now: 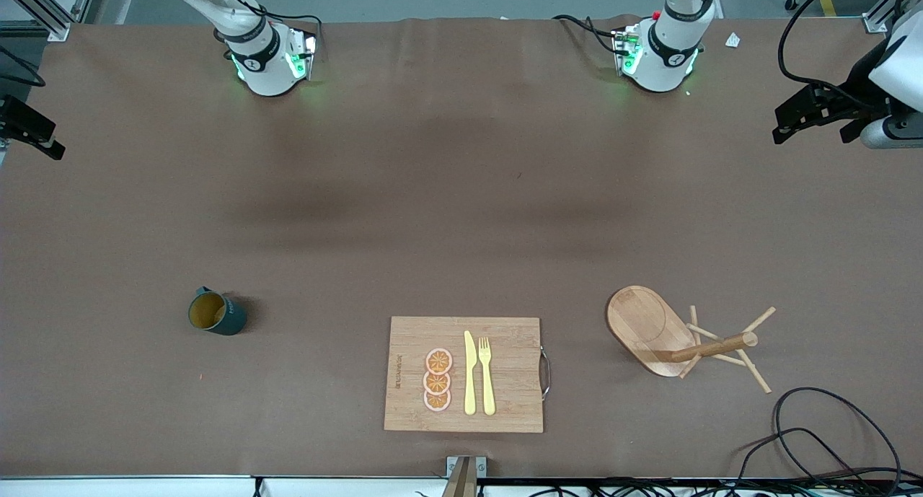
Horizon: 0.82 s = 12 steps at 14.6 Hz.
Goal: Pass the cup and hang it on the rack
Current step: 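Reach the right gripper down toward the teal mug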
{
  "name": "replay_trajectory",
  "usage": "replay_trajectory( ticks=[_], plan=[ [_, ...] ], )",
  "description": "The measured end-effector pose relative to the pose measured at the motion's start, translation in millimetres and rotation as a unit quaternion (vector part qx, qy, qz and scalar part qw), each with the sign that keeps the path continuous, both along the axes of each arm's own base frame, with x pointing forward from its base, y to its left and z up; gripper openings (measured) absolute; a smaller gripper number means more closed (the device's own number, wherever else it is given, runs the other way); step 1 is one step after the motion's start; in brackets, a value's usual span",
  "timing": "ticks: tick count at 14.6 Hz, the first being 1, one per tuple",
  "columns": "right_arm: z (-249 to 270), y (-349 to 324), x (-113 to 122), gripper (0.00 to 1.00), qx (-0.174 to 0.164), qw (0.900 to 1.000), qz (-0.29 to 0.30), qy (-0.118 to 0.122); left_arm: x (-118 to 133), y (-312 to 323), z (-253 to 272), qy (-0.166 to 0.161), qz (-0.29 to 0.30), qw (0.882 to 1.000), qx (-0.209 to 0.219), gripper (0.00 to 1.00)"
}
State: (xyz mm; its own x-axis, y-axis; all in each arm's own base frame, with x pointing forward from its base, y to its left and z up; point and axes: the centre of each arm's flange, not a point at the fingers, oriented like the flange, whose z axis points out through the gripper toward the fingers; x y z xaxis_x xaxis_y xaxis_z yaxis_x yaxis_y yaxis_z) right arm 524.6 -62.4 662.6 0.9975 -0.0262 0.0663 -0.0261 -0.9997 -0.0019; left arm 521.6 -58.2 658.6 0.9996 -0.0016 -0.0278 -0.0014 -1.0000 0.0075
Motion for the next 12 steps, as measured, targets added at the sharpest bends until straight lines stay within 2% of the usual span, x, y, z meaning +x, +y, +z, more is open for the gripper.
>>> replay_trajectory(
  ticks=[7,9,12],
  plan=[
    [-7.4,13.6,4.0,1.00,0.001,1.000,0.014,0.012,-0.3,-0.3,-0.1,0.001,0.000,1.000,0.000,1.00],
    [-30.6,32.2,23.2,1.00,0.004,0.999,0.032,0.018,-0.3,-0.4,1.7,-0.001,0.000,1.000,0.000,1.00],
    [-108.4,65.4,74.8,1.00,0.007,0.998,0.057,0.035,-0.5,-0.4,4.1,-0.003,0.000,1.000,0.000,1.00]
  ],
)
